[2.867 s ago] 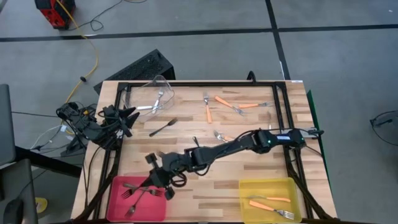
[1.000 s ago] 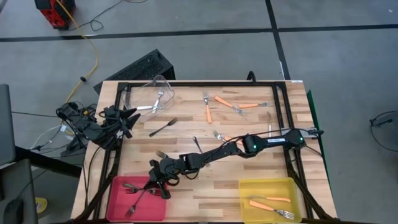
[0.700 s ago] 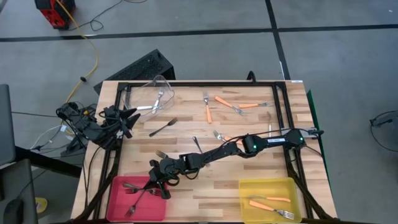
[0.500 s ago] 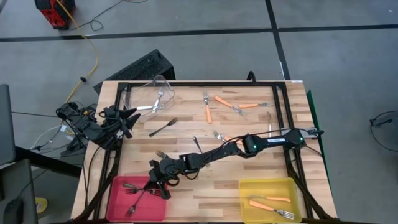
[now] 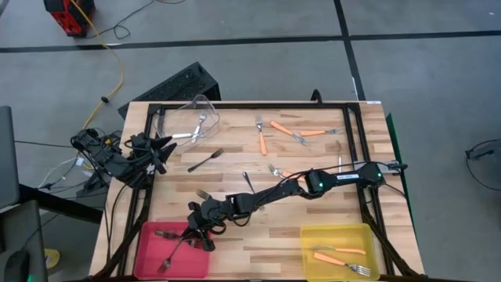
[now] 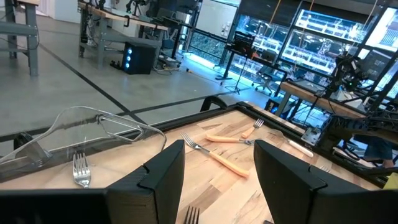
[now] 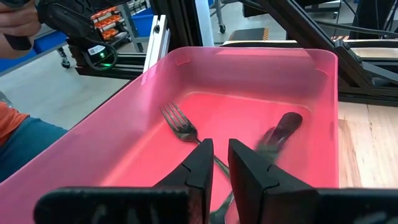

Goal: Sort silverware by color (type)
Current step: Put the white fork into the transparent bin

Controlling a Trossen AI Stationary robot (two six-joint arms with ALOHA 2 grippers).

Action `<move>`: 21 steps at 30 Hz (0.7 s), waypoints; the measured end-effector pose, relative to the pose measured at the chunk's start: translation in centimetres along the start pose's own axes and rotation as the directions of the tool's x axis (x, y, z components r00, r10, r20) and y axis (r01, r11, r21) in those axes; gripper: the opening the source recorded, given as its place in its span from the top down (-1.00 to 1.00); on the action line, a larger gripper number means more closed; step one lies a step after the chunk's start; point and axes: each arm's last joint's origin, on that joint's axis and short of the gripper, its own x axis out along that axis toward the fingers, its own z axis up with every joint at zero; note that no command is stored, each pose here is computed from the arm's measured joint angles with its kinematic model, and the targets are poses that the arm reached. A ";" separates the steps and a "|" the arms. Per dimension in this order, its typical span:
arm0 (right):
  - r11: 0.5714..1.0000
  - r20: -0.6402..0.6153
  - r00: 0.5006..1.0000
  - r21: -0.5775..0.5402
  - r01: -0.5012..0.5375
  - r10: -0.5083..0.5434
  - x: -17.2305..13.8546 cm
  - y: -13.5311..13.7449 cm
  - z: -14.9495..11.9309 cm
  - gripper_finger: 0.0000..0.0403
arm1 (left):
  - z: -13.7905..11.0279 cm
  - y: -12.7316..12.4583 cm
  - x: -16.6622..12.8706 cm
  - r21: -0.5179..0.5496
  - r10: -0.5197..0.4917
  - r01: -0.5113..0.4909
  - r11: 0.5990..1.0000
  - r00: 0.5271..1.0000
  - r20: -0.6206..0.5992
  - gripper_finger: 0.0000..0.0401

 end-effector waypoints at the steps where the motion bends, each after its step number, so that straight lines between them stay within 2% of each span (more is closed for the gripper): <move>1: 1.000 0.001 1.000 -0.001 0.000 0.000 0.0 0.0 0.0 0.62 | 0.0 0.0 0.0 0.000 0.000 0.000 1.000 1.000 0.000 0.11; 15: 1.000 0.017 1.000 -0.006 0.019 -0.019 -0.5 -1.2 0.8 0.62 | 0.0 0.0 0.0 0.000 0.000 0.000 1.000 1.000 0.000 0.11; 18: 1.000 0.017 0.999 -0.009 0.030 -0.030 -1.0 -1.6 1.6 0.62 | 0.0 0.0 0.0 0.000 0.001 -0.001 1.000 1.000 0.000 0.11; 21: 0.997 0.034 0.999 -0.063 0.038 -0.036 -1.7 -1.8 3.2 0.62 | 0.0 0.0 0.0 0.000 0.001 -0.001 1.000 1.000 0.000 0.11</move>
